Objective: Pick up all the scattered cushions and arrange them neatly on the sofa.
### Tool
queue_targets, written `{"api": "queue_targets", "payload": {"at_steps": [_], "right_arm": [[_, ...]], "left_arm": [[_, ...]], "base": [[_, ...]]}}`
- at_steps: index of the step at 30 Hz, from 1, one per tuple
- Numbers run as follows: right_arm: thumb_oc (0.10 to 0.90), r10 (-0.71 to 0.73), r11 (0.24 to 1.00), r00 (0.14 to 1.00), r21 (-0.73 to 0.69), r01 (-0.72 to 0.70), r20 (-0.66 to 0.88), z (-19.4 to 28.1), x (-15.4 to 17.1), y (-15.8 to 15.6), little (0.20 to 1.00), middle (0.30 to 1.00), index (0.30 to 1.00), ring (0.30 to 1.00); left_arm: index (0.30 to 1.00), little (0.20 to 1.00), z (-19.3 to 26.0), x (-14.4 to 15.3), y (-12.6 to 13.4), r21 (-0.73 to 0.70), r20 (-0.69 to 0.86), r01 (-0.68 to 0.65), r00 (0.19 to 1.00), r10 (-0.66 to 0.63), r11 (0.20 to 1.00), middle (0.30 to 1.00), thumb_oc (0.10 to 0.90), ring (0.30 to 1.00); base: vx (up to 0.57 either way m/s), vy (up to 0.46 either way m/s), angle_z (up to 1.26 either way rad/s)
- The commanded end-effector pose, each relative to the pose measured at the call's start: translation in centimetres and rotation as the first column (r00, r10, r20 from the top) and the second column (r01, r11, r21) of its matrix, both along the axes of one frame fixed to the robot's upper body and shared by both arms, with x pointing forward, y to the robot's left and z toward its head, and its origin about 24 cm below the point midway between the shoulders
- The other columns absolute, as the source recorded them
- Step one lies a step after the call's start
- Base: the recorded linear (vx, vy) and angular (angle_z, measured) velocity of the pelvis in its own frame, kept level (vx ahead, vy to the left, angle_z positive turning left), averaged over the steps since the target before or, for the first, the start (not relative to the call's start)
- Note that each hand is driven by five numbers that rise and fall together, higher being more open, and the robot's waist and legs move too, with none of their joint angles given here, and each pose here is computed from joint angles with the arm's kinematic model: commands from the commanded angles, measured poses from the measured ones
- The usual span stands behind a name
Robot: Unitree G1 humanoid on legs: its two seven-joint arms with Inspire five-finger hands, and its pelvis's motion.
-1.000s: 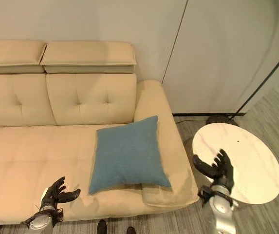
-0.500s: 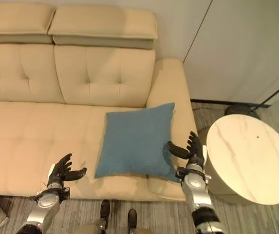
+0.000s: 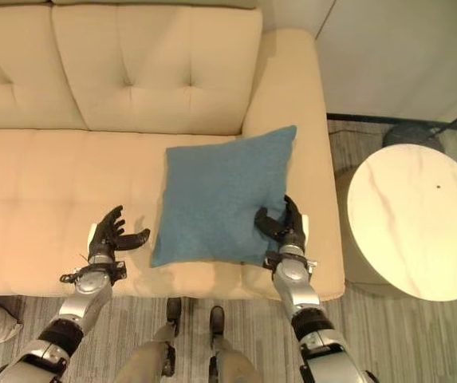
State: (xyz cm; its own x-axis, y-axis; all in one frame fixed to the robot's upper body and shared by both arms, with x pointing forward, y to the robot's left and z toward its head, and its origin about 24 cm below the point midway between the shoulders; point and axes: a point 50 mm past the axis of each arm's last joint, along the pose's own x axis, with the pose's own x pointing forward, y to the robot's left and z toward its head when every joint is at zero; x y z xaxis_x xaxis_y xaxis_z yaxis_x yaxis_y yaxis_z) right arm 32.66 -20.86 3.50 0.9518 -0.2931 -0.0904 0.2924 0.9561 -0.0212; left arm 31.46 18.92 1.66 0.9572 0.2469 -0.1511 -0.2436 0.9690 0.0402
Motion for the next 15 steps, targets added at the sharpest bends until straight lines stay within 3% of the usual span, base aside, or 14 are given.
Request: {"api": "queue_targets", "payload": {"at_steps": [1,15], "right_arm": [[0.800,0.186,0.981,0.961,0.017,-0.193,0.205,4.0,1.4,4.4,0.900,0.900,0.900,0.900],[0.800,0.266,0.953,0.912,0.055,-0.297,0.313,6.0,1.4,7.2,0.900,0.900,0.900,0.900]], "left_arm": [[0.900,0.900,3.0,2.0,-1.1,-0.043,0.159,-0.005,0.987,0.012,0.999,0.900,0.800,0.900],[0.900,0.900,1.8,2.6,-5.2,-0.117,0.083,0.116,0.991,-0.106,0.986,0.900,0.800,0.900]], "base": [[0.00,0.006,-0.06],[0.00,0.005,-0.06]]}}
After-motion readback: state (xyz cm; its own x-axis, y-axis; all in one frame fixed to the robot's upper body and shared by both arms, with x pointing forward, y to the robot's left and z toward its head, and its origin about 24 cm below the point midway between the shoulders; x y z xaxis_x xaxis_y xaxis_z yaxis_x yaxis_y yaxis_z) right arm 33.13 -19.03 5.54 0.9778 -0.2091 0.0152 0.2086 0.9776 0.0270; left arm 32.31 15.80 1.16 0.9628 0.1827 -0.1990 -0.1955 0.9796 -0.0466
